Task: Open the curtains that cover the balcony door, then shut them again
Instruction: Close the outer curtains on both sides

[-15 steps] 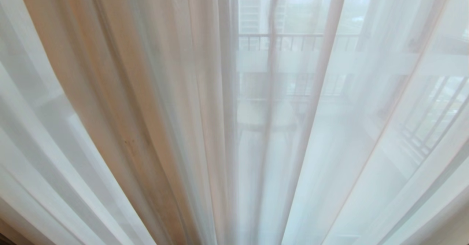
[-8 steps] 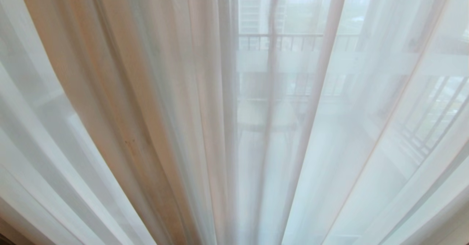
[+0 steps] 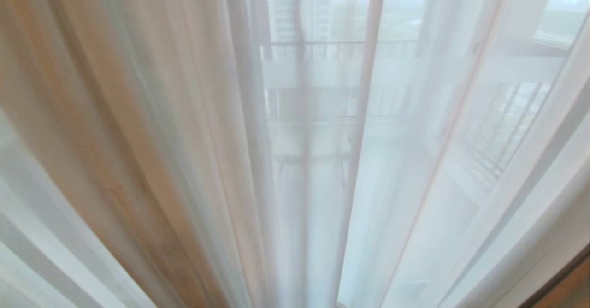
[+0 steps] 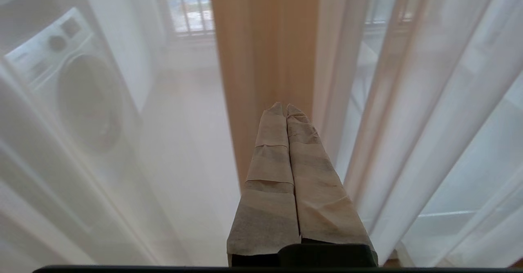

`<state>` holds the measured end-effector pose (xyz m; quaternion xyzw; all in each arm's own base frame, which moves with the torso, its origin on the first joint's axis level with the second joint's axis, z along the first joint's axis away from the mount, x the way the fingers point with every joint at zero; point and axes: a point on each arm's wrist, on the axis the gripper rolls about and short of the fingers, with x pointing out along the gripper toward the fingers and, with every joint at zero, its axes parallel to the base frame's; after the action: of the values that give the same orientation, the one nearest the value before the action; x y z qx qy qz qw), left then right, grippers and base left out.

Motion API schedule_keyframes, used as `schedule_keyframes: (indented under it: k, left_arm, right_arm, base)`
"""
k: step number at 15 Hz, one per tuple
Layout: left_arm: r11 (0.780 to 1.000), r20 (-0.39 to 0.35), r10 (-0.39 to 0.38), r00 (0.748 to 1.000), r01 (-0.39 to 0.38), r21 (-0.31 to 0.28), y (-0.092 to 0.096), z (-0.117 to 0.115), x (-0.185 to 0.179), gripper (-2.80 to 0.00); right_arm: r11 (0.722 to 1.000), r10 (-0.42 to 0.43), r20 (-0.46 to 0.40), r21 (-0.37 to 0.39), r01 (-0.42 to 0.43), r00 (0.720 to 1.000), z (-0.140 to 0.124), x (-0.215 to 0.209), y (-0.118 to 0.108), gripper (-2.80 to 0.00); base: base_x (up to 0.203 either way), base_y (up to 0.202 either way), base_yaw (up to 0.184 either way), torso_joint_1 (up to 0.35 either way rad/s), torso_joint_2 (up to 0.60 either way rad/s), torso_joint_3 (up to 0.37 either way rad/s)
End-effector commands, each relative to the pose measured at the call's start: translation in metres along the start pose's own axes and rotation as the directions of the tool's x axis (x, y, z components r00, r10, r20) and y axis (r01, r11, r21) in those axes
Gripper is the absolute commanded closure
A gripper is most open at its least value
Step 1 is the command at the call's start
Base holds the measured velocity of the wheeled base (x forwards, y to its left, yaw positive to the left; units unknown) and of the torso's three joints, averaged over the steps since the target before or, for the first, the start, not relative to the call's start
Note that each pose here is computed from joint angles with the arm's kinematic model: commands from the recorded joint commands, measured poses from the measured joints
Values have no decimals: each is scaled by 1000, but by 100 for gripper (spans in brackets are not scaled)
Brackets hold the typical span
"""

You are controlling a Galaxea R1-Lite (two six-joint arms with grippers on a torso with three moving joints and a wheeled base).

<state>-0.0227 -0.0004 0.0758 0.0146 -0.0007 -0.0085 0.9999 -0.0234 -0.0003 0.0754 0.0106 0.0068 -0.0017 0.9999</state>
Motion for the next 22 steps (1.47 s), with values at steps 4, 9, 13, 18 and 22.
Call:
schedule_keyframes:
  k: [4,9,13,18,22]
  left_arm:
    - [1000,2,2,1000,-2,0,0,0,0,0]
    - [1000,0,6,1000,-6,6,0,0,0,0]
    - [1000,0,6,1000,-6,0,0,0,0,0]
    - [1000,0,6,1000,-6,0,0,0,0,0]
    - [1000,0,4,1000,-4,-1,0,0,0,0]
  right_arm:
    - [1000,2,-2,0,-2,1000,0,0,0,0]
    - [1000,0,0,0,0,1000,0,0,0,0]
    - [1000,0,0,0,0,1000,0,0,0,0]
    - [1000,0,0,0,0,1000,0,0,0,0]
    - [1000,2,1,-1,-2,1000,0,0,0,0]
  base:
    - [1,8,-172,-83,188,93]
    - [0,9,-165,-72,155,76]
    - [0,2,-46,-2,3,2]
    - [0,0,0,0,0,0]
    - [0,0,0,0,0,0]
